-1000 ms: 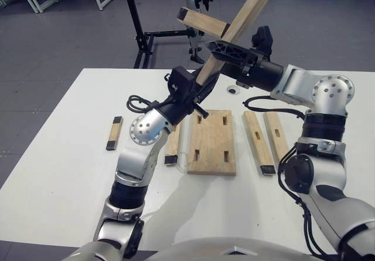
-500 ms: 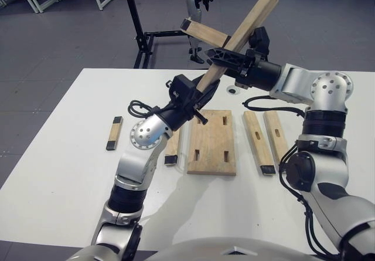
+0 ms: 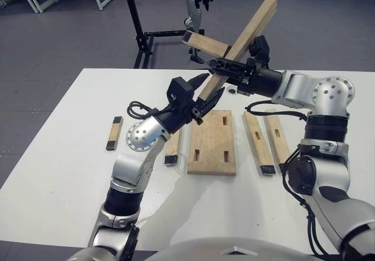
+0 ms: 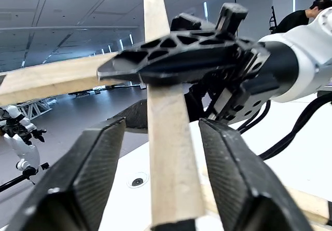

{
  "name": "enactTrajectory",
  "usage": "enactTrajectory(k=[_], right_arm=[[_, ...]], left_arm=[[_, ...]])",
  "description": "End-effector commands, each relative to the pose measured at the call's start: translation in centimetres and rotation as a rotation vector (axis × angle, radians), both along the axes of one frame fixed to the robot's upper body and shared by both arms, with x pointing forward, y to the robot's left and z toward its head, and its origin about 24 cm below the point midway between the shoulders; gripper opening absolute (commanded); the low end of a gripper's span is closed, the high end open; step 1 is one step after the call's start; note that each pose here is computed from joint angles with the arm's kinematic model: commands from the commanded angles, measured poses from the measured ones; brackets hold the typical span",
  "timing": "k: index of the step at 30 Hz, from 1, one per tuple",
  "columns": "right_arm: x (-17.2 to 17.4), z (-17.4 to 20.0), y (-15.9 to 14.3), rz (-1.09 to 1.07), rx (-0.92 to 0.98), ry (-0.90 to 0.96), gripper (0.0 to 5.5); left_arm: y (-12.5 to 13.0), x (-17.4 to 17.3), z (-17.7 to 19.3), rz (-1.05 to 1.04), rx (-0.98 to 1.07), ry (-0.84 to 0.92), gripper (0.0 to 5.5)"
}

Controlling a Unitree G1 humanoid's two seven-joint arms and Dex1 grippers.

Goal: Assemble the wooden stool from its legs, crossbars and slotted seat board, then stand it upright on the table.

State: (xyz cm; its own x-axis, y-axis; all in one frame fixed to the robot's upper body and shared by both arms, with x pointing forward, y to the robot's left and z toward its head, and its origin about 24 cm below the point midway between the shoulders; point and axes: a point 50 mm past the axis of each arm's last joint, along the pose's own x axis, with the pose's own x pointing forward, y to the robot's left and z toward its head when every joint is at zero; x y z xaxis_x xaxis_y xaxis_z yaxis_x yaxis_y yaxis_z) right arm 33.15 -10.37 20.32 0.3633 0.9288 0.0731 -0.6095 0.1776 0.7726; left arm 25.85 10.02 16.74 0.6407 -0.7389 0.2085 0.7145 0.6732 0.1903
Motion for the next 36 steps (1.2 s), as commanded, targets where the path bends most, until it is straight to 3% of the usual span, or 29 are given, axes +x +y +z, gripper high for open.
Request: enactTrajectory(k=[1, 4, 9, 15, 19, 22, 25, 36], right_arm=[[0.6, -0.2, -1.3, -0.096, -0.008, -0.012, 2.11], [1.3, -0.3, -2.4, -0.169, -0.019, -0.014, 2.02], [1.8, 0.1, -3.5, -0.221, -0.026, -0.037, 2.02], [2.2, 0.5, -3.3, -0.229, -0.030, -0.059, 2.02], [2.6, 1.9, -4.1, -0.285, 0.058, -0.173, 2.02], [2.3, 2.0, -4.9, -0.296, 0.095, -0.246, 2.02], [2.3, 1.4, -5.1, -0.309, 0.088, -0.247, 2.02], [2.2, 1.6, -4.7, -0.330, 0.114, -0.264, 2.02]], left_arm=[[-0.2, -2.1, 0.2, -0.231, 0.065, 0.175, 3.07], [-0.2, -3.1, 2.3, -0.365, 0.069, 0.237, 3.07], [3.3, 0.1, 5.2, -0.055, 0.127, 0.141, 3.07], [-0.7, -2.3, 1.4, -0.174, 0.151, 0.272, 3.07], [0.2, -2.2, -1.2, -0.035, 0.361, 0.274, 3.07], [1.4, -1.9, -3.4, 0.055, 0.632, 0.186, 3.07], [1.7, -2.7, -5.0, 0.006, 0.783, 0.170, 3.07], [2.1, -4.1, -6.9, -0.080, 0.891, 0.196, 3.07]])
